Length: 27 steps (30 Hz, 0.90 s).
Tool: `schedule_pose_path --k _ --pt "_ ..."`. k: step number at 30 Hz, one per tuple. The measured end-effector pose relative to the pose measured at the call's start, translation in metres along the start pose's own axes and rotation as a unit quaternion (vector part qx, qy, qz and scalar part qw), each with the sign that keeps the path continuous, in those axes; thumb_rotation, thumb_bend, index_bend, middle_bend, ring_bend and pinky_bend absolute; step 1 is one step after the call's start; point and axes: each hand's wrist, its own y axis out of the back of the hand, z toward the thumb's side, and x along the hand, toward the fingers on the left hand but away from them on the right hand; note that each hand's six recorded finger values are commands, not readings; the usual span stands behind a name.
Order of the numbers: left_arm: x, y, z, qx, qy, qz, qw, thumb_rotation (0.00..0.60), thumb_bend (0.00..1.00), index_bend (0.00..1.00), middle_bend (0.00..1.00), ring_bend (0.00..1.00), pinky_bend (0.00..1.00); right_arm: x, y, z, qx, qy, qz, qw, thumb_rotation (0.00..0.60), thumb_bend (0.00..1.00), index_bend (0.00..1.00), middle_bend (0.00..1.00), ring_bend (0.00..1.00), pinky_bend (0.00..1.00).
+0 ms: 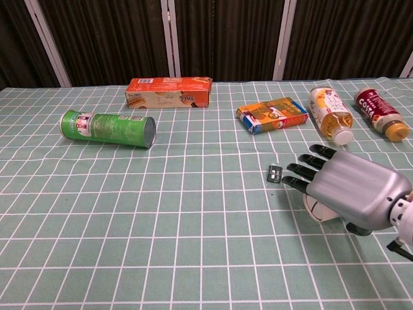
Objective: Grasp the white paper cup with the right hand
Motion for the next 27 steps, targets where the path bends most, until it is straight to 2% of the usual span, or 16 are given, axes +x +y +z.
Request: schedule_pose_path --k 7,11,12,15,22,27 --pt "0.0 0.0 0.0 -0.001 0.0 0.0 1.0 0.6 0.0 0.0 0.0 0.0 0.0 -0.005 0.004 0.002 0.001 -0.011 0.007 0.9999 0.6 0.19 0.13 0.01 0.0 0.0" --pt "0.0 0.0 0.0 -0.001 0.0 -0.001 1.0 0.6 0.0 0.0 0.0 0.0 0.0 -0.006 0.005 0.003 0.005 -0.013 0.004 0.9999 0.6 0.22 0.26 0.18 0.02 0.1" --pt "0.0 0.0 0.0 -0.001 0.0 -0.002 1.0 0.6 0.0 0.0 0.0 0.0 0.0 -0.006 0.005 0.003 0.004 -0.013 0.003 0.9999 0.6 0.23 0.3 0.24 0.05 0.14" --pt "0.0 0.0 0.0 -0.001 0.0 -0.002 1.0 0.6 0.0 0.0 0.0 0.0 0.0 -0.005 0.006 0.004 0.002 -0.012 -0.003 0.9999 0.6 0.25 0.36 0.32 0.14 0.23" --pt "0.0 0.0 0.0 -0.001 -0.001 -0.002 1.0 0.6 0.0 0.0 0.0 0.0 0.0 -0.006 0.006 0.003 -0.01 -0.01 -0.015 0.9998 0.6 0.27 0.37 0.35 0.17 0.27" --pt "0.0 0.0 0.0 -0.001 0.0 -0.003 1.0 0.6 0.0 0.0 0.0 0.0 0.0 -0.007 0.013 -0.002 -0.042 -0.014 -0.031 0.9985 0.6 0.27 0.37 0.35 0.18 0.29"
